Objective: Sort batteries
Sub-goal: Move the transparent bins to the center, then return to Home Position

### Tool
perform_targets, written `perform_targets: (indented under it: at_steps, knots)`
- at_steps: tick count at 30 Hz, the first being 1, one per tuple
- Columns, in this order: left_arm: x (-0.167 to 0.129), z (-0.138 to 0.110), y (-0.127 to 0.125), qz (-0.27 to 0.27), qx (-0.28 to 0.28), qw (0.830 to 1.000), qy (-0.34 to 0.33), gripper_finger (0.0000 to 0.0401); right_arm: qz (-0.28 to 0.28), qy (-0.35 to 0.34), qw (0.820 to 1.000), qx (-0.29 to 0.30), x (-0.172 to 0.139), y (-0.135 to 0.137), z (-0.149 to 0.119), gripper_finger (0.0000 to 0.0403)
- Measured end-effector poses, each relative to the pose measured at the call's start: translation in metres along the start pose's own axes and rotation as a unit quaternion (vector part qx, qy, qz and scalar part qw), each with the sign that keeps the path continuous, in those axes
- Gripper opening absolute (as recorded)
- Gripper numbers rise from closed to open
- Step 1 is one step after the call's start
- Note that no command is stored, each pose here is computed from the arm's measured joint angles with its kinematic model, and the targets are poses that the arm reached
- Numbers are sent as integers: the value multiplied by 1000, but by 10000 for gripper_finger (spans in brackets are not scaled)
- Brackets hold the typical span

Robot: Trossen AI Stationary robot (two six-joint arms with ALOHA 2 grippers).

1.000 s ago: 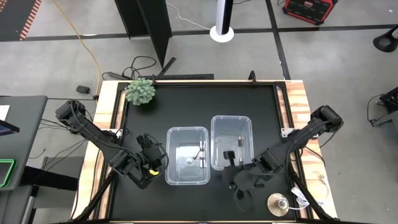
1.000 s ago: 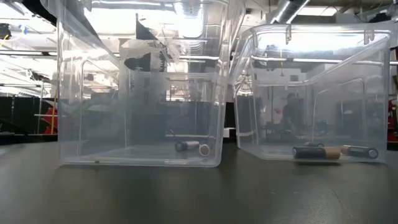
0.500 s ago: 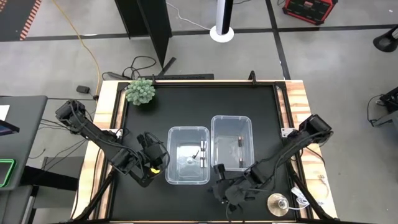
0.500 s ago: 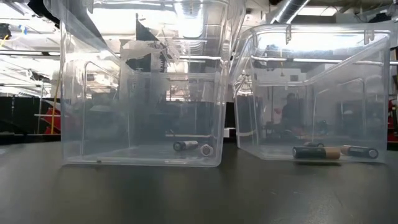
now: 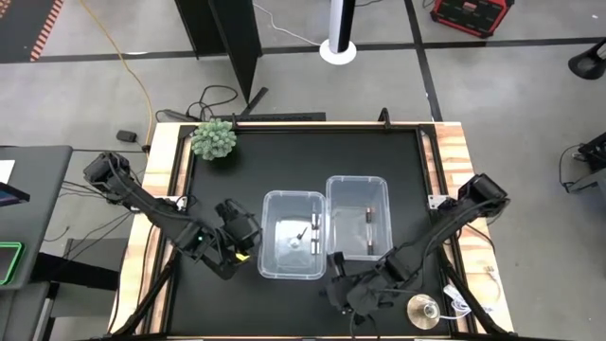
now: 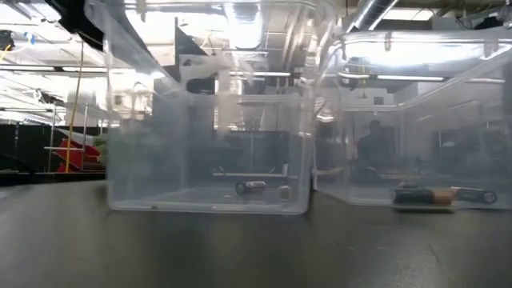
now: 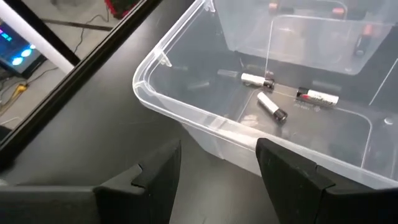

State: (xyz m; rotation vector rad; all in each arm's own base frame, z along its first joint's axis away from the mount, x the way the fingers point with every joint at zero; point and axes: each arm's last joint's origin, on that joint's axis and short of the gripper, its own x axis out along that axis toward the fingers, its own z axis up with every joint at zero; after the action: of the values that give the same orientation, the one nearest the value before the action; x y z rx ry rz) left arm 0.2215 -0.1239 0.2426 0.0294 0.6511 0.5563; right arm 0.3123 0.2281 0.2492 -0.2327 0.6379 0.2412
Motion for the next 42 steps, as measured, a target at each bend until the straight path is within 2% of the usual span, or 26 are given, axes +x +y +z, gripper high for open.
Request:
perform_targets:
  at_steps: [6, 11, 18, 23, 28, 35, 38, 42]
  knots:
    - [-1, -5, 1, -1, 16, 1000, 13, 208, 6, 22, 1000, -17, -10, 7, 4, 14]
    - [-17, 2, 0, -15, 21, 1000, -15, 208, 16, 44, 998, -45, -20, 18, 6, 14]
    - [-42, 1, 0, -46, 35, 997, -57, 208, 17, 7, 996, -85, -25, 30, 10, 13]
    - [-68, 1, -4, -87, 48, 989, -112, 203, 11, -38, 995, -93, -31, 26, 15, 5]
    - [-84, 2, -13, -120, 69, 979, -150, 150, 0, -78, 994, -70, -48, 3, 4, 2]
    - [-84, -3, -16, -129, 81, 974, -165, 21, -24, -159, 987, -32, -103, -32, -38, 1]
    - [-80, -7, -18, -133, 82, 972, -173, 6, -44, -175, 983, -17, -124, -44, -62, 1]
    - [-67, -11, -23, -189, 74, 959, -197, 1, -69, -200, 977, 2, -147, -59, -91, 0]
